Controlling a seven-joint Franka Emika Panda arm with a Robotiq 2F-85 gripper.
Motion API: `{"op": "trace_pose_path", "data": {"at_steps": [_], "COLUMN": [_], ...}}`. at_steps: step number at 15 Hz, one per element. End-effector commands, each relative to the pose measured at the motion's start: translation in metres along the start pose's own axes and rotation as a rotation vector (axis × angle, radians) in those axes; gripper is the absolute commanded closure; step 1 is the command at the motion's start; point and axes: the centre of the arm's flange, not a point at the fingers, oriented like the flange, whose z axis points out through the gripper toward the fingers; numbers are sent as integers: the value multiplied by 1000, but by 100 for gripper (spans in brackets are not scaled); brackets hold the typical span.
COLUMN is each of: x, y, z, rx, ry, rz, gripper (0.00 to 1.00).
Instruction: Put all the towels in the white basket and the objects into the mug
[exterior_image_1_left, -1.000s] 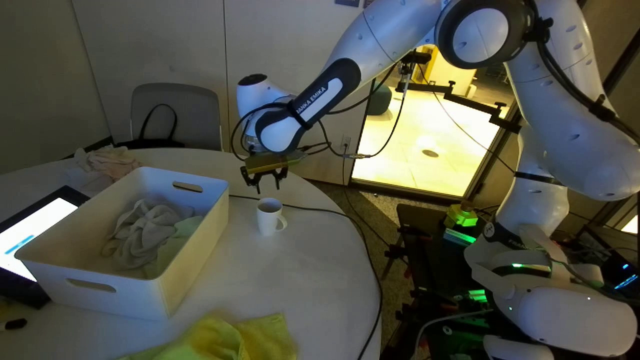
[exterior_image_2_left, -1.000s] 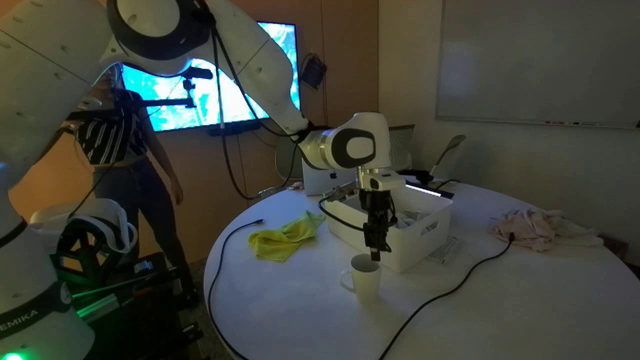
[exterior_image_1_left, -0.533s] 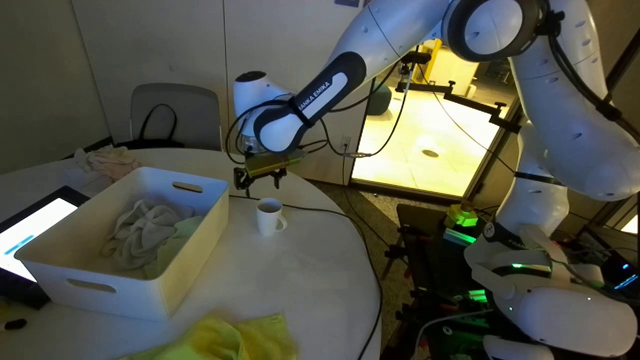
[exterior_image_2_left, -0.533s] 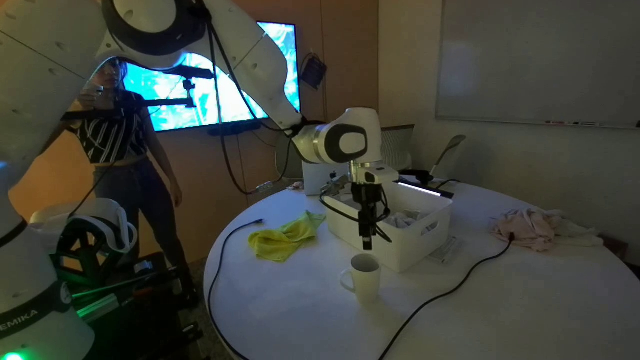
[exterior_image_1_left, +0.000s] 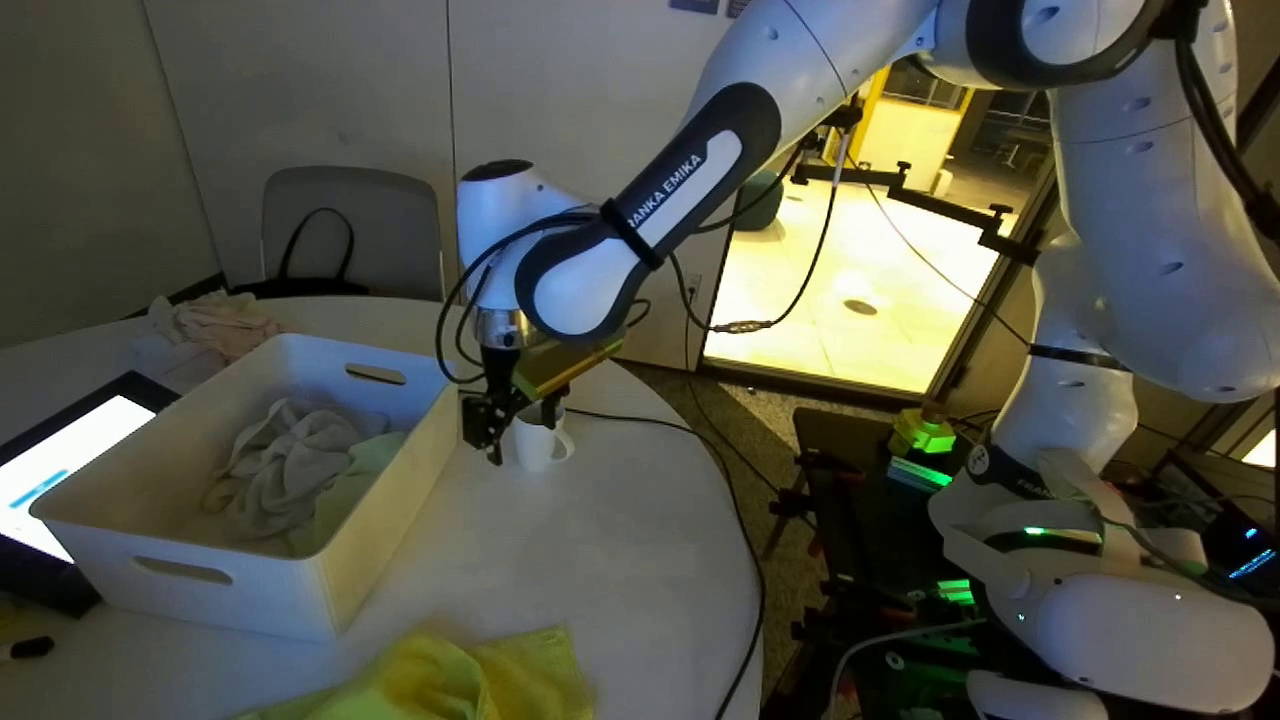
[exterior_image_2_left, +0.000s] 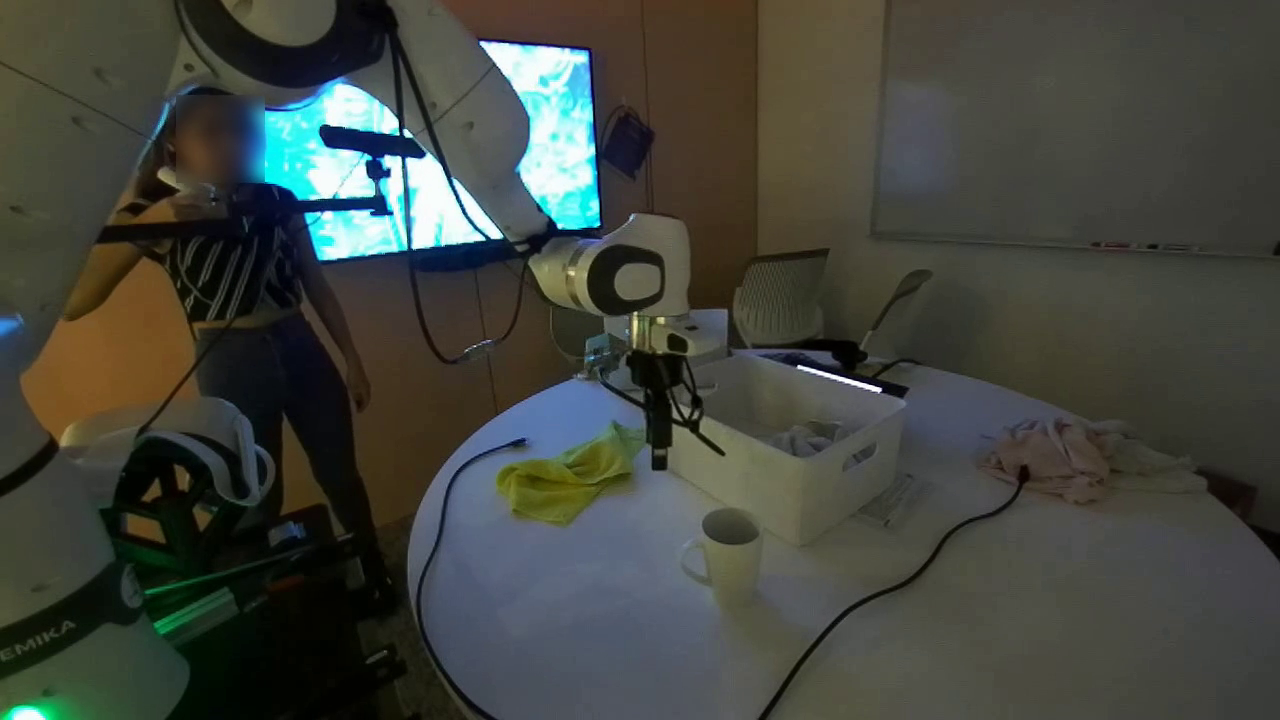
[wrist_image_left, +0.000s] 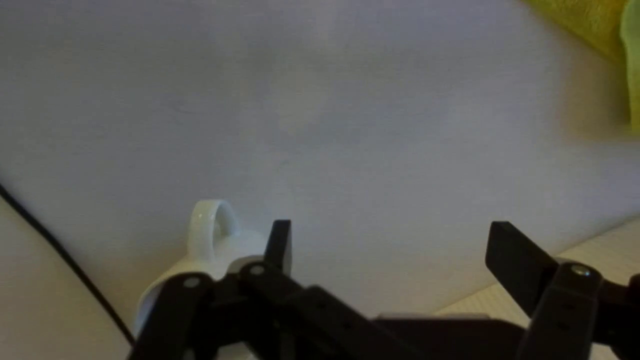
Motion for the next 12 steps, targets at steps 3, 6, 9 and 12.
{"op": "trace_pose_path", "data": {"at_steps": [3,6,9,12], "x": [-53,-74,-88,-95], "y": [-21,-36,-52,-72], "z": [14,28,41,56], "rx": [35,48,66,111], "ry": [-71,-106,-91,-98], "rz": [-166,-232,-259,-316], "gripper": [0,0,0,0]}}
